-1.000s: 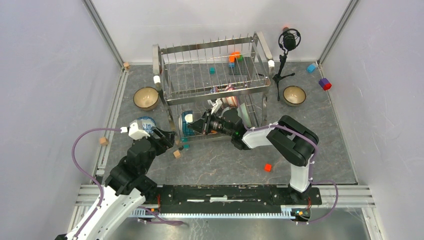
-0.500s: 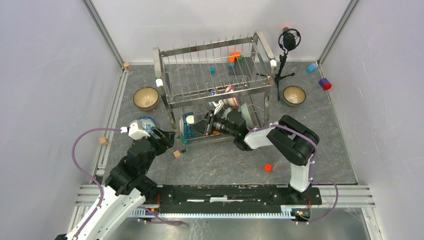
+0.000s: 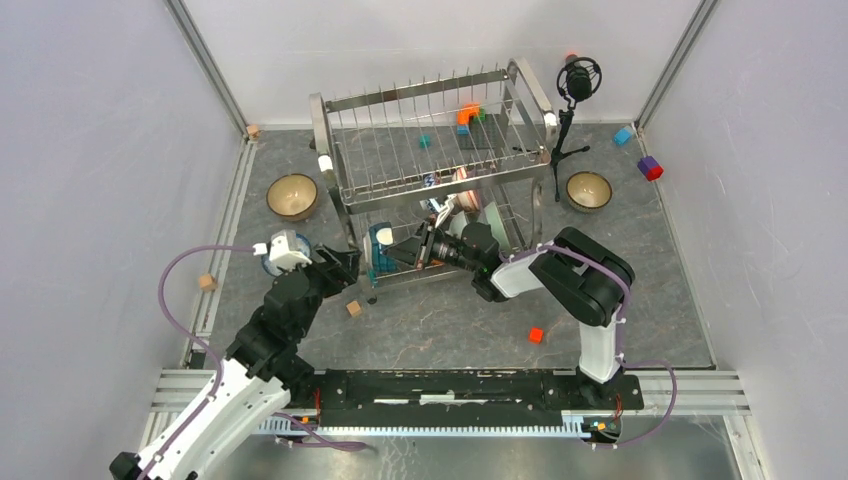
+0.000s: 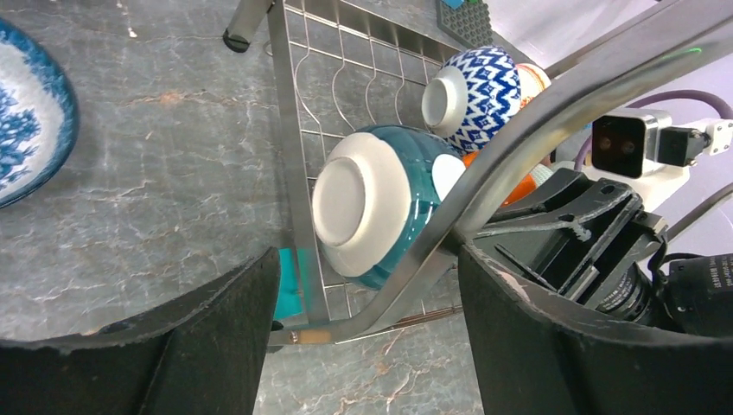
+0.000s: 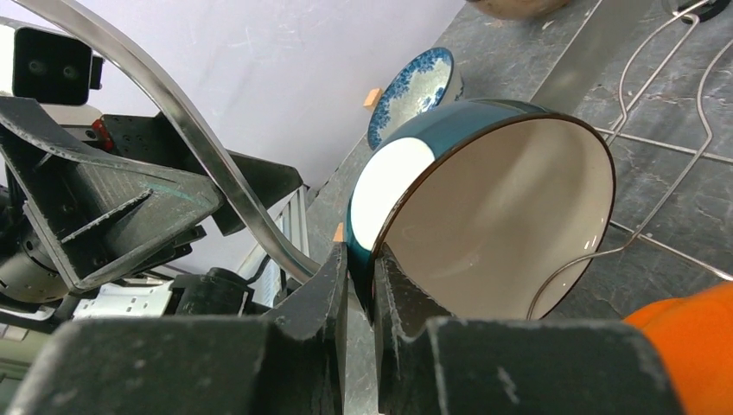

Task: Unload the bowls from the dish rack
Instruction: Pick up the bowl from the dish rack.

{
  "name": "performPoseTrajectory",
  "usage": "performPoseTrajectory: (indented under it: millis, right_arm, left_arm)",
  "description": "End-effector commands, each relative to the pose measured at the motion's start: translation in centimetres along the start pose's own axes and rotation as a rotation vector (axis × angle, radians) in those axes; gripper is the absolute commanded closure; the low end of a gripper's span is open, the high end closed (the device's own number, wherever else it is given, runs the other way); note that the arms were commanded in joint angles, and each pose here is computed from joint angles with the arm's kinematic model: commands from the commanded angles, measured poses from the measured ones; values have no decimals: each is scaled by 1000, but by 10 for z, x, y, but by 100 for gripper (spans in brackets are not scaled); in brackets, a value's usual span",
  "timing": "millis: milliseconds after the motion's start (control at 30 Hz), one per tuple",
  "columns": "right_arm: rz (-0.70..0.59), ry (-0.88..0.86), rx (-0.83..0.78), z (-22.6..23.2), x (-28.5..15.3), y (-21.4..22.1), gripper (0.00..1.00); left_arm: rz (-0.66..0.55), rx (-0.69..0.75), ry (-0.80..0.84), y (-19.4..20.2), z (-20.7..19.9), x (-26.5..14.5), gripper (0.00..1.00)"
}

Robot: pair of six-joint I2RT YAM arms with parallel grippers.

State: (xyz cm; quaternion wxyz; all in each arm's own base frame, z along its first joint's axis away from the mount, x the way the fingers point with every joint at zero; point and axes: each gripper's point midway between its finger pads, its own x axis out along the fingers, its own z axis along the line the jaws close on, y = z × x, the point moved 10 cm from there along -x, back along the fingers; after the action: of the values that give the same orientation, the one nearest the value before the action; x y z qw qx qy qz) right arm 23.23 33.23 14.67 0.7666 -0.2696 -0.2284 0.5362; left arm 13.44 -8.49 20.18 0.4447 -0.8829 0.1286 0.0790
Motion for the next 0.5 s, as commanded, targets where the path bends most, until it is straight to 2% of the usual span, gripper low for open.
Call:
performPoseTrajectory:
  millis: [0,233,467]
  right_arm:
    - [-120,-325,0,44,-4,-33,100]
    - [-112,-345,4,46,-8,-35,100]
    - [-129,-349,-3,48,-16,-41,100]
  left_arm:
    - [-78,21,46,-13,-16,15,22]
    - [-77,25,56,-11,-23,28,47]
    - [-90,10,20,-5,-15,30,63]
